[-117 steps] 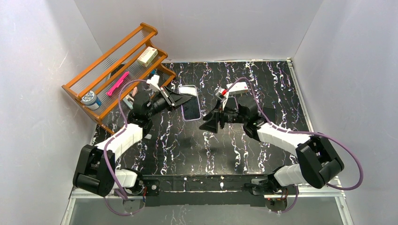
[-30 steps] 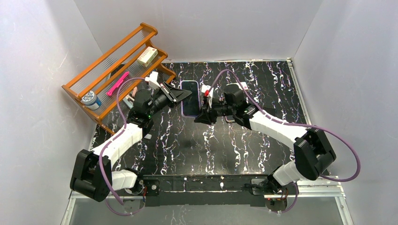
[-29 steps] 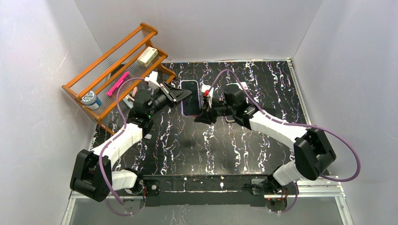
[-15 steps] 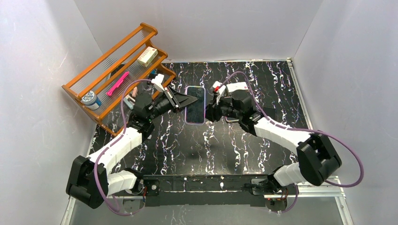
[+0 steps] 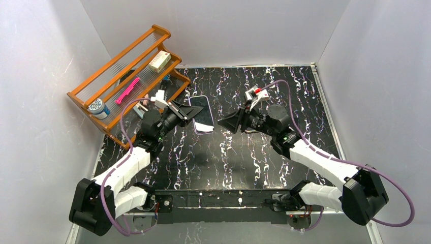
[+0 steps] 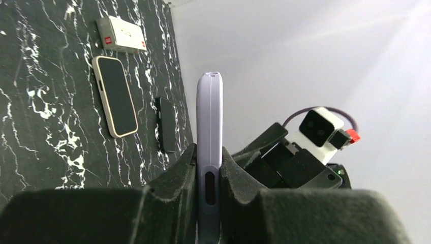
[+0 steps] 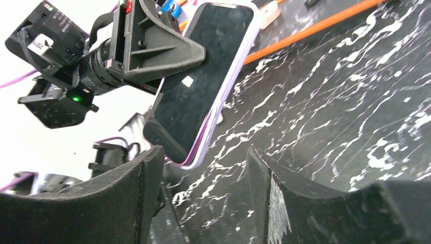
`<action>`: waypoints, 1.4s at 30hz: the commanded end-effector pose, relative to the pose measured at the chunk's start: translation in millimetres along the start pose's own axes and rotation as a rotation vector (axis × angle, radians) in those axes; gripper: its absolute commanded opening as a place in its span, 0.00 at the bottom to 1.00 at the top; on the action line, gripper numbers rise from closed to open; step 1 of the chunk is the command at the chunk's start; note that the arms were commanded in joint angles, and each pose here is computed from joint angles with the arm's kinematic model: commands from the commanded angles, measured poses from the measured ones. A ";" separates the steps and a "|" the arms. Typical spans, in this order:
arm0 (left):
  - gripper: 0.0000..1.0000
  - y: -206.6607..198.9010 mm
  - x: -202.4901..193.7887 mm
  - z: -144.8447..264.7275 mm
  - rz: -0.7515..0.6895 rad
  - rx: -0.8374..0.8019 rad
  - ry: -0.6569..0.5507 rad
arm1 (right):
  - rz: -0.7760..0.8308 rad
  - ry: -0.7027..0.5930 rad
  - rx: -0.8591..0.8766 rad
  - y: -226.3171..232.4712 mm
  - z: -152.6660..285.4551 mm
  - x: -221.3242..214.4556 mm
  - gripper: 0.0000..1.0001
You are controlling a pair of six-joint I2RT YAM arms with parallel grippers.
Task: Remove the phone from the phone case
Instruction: Remove the phone case from the phone.
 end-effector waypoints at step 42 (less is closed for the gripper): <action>0.00 -30.1 20.7 11.4 0.029 -0.136 -0.153 | -0.478 0.005 0.366 62.8 -7.1 -3.2 0.63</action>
Point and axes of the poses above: each gripper's point midway between its finger pads, its own z axis back along the fingers, its own y axis along the line the jaws close on, x = y × z, the point moved 6 cm from there along z, back along the fingers, and after that the axes turned 11 degrees about -z, right-handed, at the moved point
